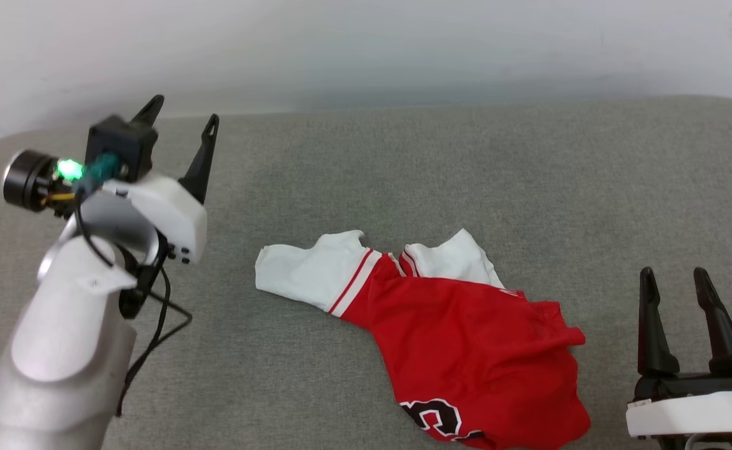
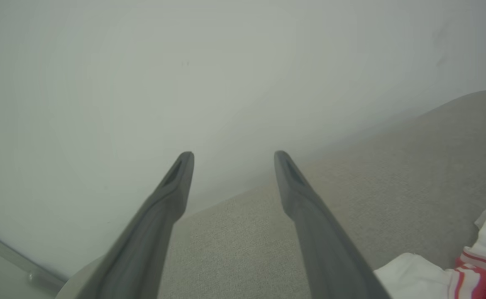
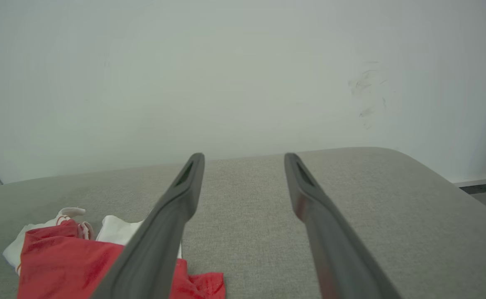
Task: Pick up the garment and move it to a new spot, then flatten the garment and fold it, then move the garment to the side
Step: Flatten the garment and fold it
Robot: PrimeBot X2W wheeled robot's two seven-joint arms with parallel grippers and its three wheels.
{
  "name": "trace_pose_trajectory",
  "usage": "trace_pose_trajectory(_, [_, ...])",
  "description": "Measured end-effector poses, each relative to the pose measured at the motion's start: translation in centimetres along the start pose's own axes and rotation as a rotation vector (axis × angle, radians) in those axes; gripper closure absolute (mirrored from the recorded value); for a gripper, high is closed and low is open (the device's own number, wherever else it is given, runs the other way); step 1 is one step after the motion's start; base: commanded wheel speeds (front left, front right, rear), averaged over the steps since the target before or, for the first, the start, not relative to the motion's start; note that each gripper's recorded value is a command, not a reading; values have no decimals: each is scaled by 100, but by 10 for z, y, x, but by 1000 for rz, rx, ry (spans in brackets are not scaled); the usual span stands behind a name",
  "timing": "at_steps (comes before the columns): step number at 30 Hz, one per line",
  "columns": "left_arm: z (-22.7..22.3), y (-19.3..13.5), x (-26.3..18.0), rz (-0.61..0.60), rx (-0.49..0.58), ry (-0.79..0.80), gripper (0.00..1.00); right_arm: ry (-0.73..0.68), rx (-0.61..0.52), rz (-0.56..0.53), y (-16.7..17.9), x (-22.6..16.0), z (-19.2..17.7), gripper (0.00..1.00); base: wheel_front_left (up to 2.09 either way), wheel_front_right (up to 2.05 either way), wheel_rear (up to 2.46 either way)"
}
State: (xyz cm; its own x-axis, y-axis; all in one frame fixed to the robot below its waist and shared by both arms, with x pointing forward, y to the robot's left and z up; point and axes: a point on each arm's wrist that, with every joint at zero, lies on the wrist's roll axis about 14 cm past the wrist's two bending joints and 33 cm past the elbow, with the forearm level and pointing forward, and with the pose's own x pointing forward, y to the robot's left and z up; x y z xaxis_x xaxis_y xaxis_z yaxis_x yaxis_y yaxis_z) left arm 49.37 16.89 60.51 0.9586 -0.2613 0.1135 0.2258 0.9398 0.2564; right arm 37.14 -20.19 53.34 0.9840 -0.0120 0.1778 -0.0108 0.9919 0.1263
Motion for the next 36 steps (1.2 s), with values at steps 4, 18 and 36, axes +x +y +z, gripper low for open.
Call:
trace_pose_trajectory(4, [-26, -7, 21, -66, 0, 193, 0, 13, -4, -13, -5, 6, -6, 0, 0, 0, 0])
trace_pose_trajectory(18, [-123, -69, 12, -414, 27, 848, 0, 46, -15, -56, -20, 24, -24, 0, 0, 0, 0])
trace_pose_trajectory(36, [-208, -108, -26, -650, 132, 1220, 100, 80, -40, -143, -51, 24, -35, 0, 0, 0, 0])
